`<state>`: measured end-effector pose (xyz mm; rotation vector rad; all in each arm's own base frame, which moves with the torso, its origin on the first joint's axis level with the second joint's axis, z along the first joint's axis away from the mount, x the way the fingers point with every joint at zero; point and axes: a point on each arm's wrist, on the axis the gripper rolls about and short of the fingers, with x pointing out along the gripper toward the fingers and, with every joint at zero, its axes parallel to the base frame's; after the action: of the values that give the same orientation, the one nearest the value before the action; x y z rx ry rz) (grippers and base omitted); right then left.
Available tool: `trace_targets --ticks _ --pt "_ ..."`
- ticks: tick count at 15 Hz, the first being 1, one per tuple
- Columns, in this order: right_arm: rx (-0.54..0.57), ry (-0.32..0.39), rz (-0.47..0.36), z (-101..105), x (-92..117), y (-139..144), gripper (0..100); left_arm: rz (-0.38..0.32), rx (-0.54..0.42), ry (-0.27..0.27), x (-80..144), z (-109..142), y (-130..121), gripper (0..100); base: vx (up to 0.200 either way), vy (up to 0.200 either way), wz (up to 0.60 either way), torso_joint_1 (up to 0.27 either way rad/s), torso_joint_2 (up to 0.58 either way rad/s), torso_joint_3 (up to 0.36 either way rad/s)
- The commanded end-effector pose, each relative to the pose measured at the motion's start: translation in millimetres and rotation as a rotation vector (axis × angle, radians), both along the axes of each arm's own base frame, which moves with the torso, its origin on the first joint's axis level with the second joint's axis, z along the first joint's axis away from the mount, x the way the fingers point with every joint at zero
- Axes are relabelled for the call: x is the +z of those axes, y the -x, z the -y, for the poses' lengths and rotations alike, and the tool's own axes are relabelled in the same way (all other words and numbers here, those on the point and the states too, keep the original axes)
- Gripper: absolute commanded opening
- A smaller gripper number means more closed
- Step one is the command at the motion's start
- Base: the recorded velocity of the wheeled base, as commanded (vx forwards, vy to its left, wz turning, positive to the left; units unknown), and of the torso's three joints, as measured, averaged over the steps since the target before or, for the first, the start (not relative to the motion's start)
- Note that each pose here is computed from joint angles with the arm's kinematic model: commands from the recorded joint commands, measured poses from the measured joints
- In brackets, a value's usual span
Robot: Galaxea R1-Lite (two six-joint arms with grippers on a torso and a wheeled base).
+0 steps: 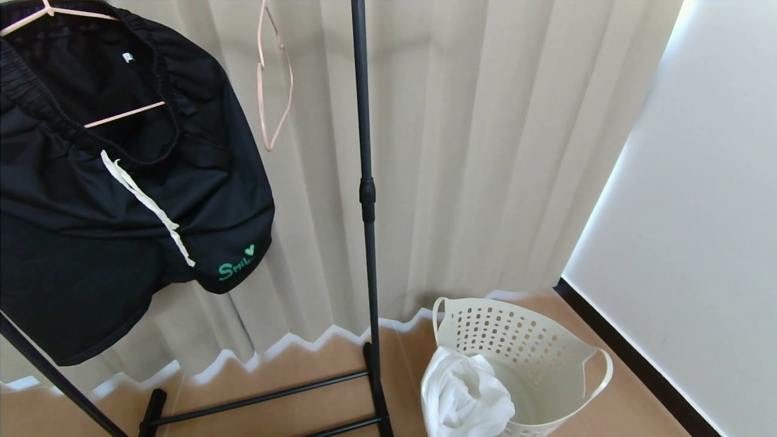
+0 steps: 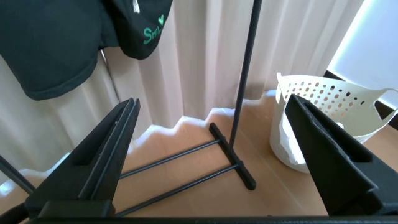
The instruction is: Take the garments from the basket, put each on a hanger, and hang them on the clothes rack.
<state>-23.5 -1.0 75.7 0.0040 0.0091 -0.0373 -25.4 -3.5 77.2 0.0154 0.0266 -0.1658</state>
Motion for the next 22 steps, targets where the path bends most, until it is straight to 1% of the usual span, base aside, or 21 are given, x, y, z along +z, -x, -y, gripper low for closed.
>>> trace_targets --ticks 1,3,9,22 --pt "-0.001 0.0 -0.002 0.1 0.0 -0.1 100 -0.002 0.003 0.005 0.1 0.0 -0.1 100 0.0 0.0 0.0 0.0 0.0 0.0" --pt "-0.001 0.001 -0.002 0.1 0.0 -0.1 100 -0.001 0.003 -0.002 -0.2 0.0 -0.2 100 0.0 0.0 0.0 0.0 0.0 0.0" --pt "-0.001 0.0 -0.002 0.1 0.0 -0.1 100 0.0 0.004 0.001 0.2 0.0 -0.1 100 0.0 0.0 0.0 0.0 0.0 0.0" --pt "-0.001 0.001 -0.002 0.1 0.0 -0.1 100 0.0 0.004 0.001 0.2 0.0 -0.1 100 0.0 0.0 0.0 0.003 0.0 -0.186"
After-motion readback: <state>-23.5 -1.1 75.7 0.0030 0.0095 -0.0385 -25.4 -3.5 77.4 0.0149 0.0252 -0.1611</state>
